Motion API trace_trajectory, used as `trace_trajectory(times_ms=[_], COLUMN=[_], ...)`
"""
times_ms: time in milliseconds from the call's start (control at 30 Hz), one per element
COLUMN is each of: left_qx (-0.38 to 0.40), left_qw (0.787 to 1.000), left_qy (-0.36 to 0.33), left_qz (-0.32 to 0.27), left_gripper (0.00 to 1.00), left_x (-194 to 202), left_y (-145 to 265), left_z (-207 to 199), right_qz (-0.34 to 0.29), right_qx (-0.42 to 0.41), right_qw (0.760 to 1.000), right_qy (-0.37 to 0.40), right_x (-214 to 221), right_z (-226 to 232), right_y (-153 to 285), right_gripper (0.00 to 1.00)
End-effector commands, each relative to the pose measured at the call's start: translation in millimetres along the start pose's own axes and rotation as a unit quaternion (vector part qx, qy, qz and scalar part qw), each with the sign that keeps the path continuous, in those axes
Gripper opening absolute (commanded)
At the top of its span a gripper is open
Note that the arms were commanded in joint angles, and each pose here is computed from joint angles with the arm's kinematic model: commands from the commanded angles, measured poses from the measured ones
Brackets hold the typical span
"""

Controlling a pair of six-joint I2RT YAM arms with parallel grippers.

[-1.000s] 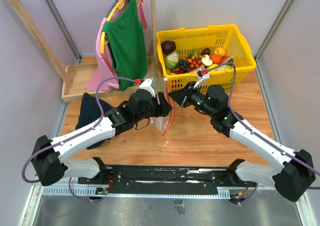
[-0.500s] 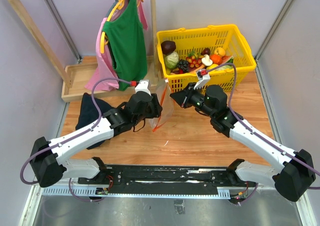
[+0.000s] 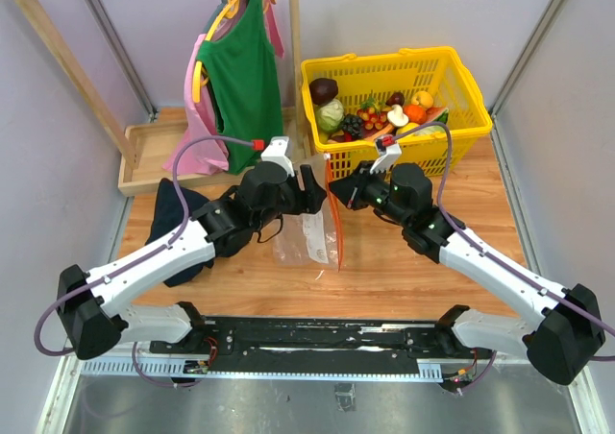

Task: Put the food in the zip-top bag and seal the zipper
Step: Open the zipper of the food storage bag.

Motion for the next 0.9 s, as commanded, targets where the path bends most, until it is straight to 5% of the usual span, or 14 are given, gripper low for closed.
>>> trace_trajectory(times_ms=[0,467,867], left_qx=[0.035,0.006,-0.033], left_qw=[0.999,0.999,0.998], left_qy=[-0.004,-0.003,-0.027], left_qz=[-0.010,-0.054,-0.045], left_gripper=[0.72,0.77,0.71], left_x=[-11,-34,-35], left_y=[-2,3,-9], left_z=[-16,-17,-14], right_qz=[-0.013,-0.010,-0.009], right_qx=[-0.007,-0.012,0.008], right_qw=[1.000,0.999,0.998], right_qy=[0.012,0.030,0.063], right_x=[-11,-9,-9], right_z=[10,15,19], right_y=[0,0,3], right_gripper=[0.01,0.01,0.01])
Point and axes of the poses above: each gripper's point midway between its finger pads, its own y axis back along the fingers, its own z axis along the line the jaws close on, x = y × z, the point moved 8 cm from there along y, back along the fingers, and after that the axes turned 6 degrees about y, right-handed, at the moved point
